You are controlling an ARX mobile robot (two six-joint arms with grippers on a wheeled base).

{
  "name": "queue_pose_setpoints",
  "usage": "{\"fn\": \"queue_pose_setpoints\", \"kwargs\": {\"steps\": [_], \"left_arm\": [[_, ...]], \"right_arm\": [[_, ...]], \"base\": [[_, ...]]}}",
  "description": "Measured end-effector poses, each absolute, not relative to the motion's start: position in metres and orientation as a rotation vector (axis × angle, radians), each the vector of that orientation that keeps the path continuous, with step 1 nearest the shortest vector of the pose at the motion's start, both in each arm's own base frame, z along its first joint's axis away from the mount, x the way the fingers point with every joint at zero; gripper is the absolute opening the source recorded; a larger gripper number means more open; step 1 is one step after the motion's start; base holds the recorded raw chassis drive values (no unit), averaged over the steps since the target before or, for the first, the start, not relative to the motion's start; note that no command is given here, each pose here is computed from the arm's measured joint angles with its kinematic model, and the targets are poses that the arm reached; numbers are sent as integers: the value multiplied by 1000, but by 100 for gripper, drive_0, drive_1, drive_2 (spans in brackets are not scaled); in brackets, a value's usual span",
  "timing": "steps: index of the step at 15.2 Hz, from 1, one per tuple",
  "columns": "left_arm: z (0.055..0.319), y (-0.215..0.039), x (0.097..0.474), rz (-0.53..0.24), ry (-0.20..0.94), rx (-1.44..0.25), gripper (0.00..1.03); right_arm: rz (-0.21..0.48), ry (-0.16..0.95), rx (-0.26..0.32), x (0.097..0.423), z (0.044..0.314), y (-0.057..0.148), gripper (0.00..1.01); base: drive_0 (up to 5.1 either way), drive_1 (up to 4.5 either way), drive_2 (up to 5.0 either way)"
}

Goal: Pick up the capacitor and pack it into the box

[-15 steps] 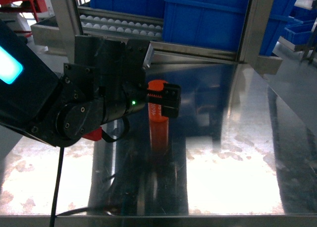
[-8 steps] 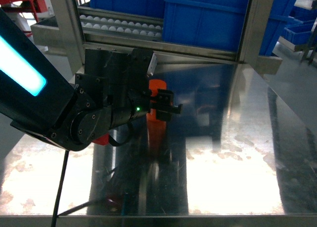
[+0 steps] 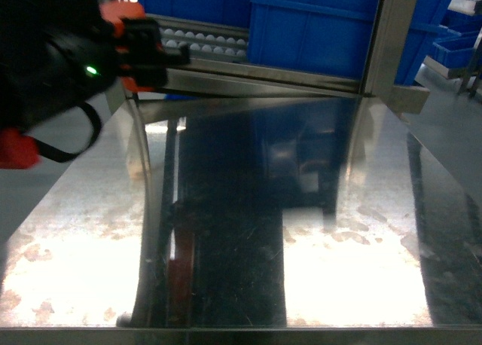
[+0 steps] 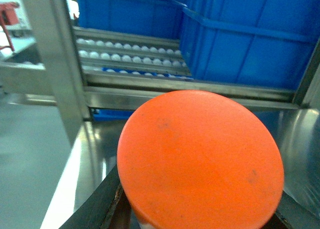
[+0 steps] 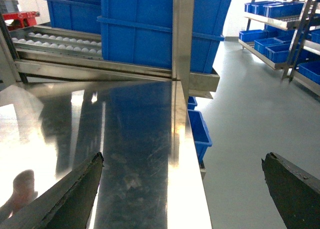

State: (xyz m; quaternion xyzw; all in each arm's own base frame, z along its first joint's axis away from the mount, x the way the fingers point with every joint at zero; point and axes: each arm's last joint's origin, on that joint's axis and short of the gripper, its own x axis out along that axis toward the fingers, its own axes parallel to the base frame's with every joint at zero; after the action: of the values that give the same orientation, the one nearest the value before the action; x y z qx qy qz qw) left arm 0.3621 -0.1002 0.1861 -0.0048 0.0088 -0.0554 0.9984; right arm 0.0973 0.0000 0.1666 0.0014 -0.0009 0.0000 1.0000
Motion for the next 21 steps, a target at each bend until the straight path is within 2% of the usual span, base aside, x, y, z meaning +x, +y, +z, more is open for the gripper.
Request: {"fn": "queue_pose_setpoints", "kwargs": {"steps": [2, 5, 6, 7, 8, 11, 13, 18, 21], "left_arm": [[201, -89, 339, -72, -13, 1, 46], [228, -61, 273, 42, -43, -2, 46], [248, -52, 252, 64, -128, -17, 46], [263, -49, 246, 78, -198, -28, 46], [264, -50, 246, 77, -202, -28, 46], [250, -53, 251, 63, -131, -3, 46], [248, -44, 240, 8, -25, 17, 46], [212, -23, 202, 4, 22, 10, 46], [197, -14, 176, 2, 5, 7, 46]], "right_arm": [[0, -2, 3, 97, 167, 0, 98], [0, -2, 3, 97, 167, 0, 98], [0, -2, 3, 97, 167, 0, 98], [0, -2, 3, 97, 167, 0, 98], [0, -2, 3, 97, 167, 0, 98], [0, -2, 3, 97, 167, 0, 98], [0, -2, 3, 97, 167, 0, 98], [0, -2, 3, 97, 167, 0, 98], [0, -2, 3, 97, 167, 0, 98]], "base": [[0, 0, 0], [0, 0, 0], [0, 0, 0], [0, 0, 0], [0, 0, 0], [0, 0, 0], [0, 0, 0], [0, 0, 0], [0, 0, 0]]}}
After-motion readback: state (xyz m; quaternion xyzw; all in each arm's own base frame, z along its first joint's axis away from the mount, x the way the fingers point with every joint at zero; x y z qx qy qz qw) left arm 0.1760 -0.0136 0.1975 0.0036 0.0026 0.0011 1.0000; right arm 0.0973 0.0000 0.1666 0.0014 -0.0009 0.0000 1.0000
